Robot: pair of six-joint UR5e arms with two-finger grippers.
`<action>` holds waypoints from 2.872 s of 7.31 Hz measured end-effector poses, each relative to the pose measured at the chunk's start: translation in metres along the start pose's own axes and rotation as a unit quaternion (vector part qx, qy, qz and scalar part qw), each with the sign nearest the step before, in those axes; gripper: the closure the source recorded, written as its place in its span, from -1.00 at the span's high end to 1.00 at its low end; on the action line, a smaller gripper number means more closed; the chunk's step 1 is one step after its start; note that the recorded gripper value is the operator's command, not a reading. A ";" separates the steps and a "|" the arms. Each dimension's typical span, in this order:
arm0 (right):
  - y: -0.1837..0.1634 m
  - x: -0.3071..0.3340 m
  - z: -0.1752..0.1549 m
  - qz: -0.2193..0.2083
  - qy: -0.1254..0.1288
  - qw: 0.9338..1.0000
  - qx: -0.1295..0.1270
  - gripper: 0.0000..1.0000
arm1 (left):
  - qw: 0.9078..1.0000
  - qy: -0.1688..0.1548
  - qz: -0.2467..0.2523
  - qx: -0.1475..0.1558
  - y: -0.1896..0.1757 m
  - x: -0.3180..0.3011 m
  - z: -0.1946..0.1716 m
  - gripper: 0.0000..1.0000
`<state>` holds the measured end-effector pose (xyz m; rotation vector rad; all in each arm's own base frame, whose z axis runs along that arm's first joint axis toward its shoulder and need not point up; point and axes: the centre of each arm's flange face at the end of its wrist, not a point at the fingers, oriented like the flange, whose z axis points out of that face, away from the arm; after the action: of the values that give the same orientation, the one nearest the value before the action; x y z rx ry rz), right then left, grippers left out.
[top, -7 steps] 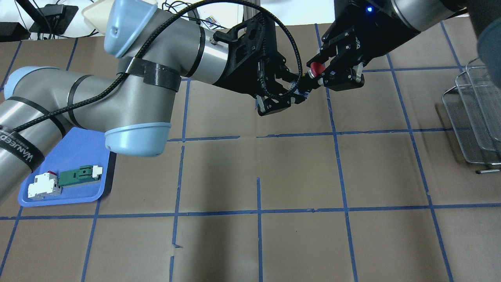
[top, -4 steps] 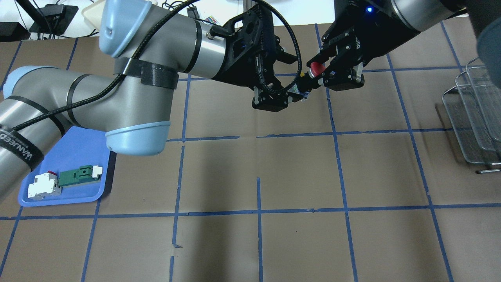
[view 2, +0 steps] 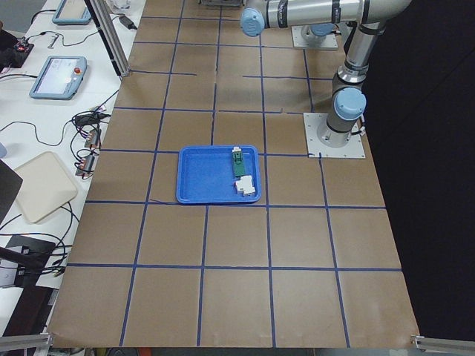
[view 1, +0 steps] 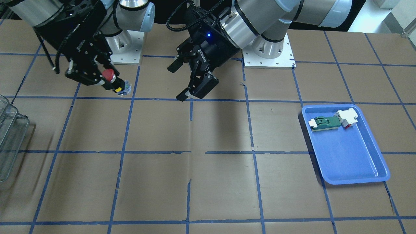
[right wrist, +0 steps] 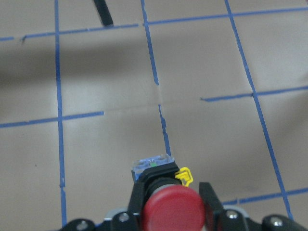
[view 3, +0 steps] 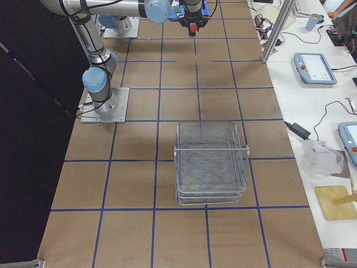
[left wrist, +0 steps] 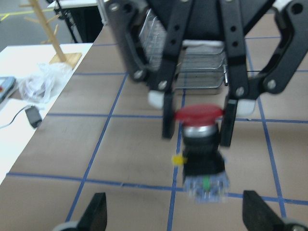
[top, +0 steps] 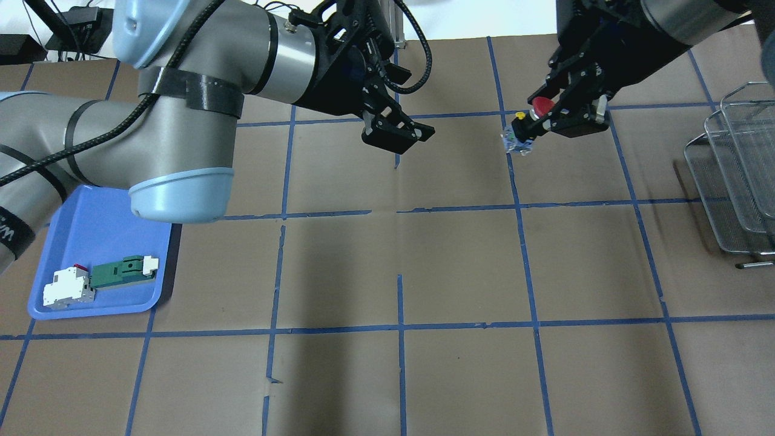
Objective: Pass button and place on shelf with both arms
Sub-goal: 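Carry the button over the wire mesh basket with the right gripper while the left withdraws, then open the right gripper to drop the button into the mesh basket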
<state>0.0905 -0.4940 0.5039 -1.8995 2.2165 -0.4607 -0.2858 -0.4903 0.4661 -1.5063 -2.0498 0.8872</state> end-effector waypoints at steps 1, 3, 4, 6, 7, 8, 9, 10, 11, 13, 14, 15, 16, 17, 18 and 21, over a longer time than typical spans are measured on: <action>0.049 0.021 -0.004 0.015 0.005 0.999 -0.051 -1.00 | 0.999 -0.013 -0.025 -0.033 0.010 -0.012 -0.002 1.00; 0.170 0.073 -0.009 0.055 0.025 0.990 -0.129 -1.00 | 0.988 -0.035 -0.079 -0.129 0.029 -0.026 -0.011 1.00; 0.225 0.090 -0.008 0.072 0.026 0.986 -0.151 -1.00 | 0.978 -0.048 -0.102 -0.177 0.041 -0.030 -0.021 1.00; 0.293 0.105 -0.024 0.068 0.023 0.980 -0.187 -1.00 | 0.947 -0.101 -0.183 -0.242 0.065 -0.039 -0.043 1.00; 0.312 0.108 -0.029 0.064 0.019 0.978 -0.198 -1.00 | 0.924 -0.138 -0.234 -0.268 0.078 -0.043 -0.057 1.00; 0.330 0.108 -0.033 0.061 0.019 0.977 -0.203 -1.00 | 0.902 -0.164 -0.284 -0.281 0.089 -0.046 -0.071 1.00; 0.349 0.109 -0.034 0.053 0.022 0.977 -0.208 -1.00 | 0.880 -0.181 -0.334 -0.286 0.100 -0.049 -0.088 1.00; 0.361 0.112 -0.030 0.048 0.023 0.976 -0.209 -1.00 | 0.864 -0.191 -0.366 -0.288 0.110 -0.050 -0.104 1.00; 0.370 0.114 -0.024 0.046 0.019 0.977 -0.208 -1.00 | 0.856 -0.193 -0.382 -0.290 0.116 -0.048 -0.113 1.00; 0.377 0.115 -0.015 0.043 0.013 0.977 -0.207 -0.15 | 0.851 -0.194 -0.392 -0.291 0.125 -0.041 -0.117 1.00; 0.379 0.116 -0.012 0.044 0.011 0.977 -0.207 0.23 | 0.849 -0.193 -0.395 -0.293 0.131 -0.038 -0.115 1.00; 0.380 0.116 -0.009 0.047 0.008 0.977 -0.207 0.78 | 0.845 -0.198 -0.395 -0.300 0.136 -0.036 -0.115 1.00; 0.381 0.116 -0.008 0.049 0.006 0.978 -0.205 0.77 | 0.838 -0.210 -0.395 -0.312 0.140 -0.035 -0.120 1.00; 0.379 0.115 -0.010 0.050 0.007 0.978 -0.203 0.79 | 0.830 -0.223 -0.401 -0.318 0.142 -0.035 -0.125 1.00; 0.375 0.114 -0.017 0.052 0.012 0.977 -0.205 0.82 | 0.819 -0.235 -0.418 -0.314 0.140 -0.036 -0.128 1.00; 0.302 0.090 -0.050 0.116 0.027 0.975 -0.188 1.00 | 0.760 -0.266 -0.526 -0.276 0.130 -0.050 -0.124 1.00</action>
<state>-0.2214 -0.5368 0.4501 -1.7657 2.6752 -0.0561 -0.0999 -0.4828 0.4596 -0.0003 -3.1549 0.2123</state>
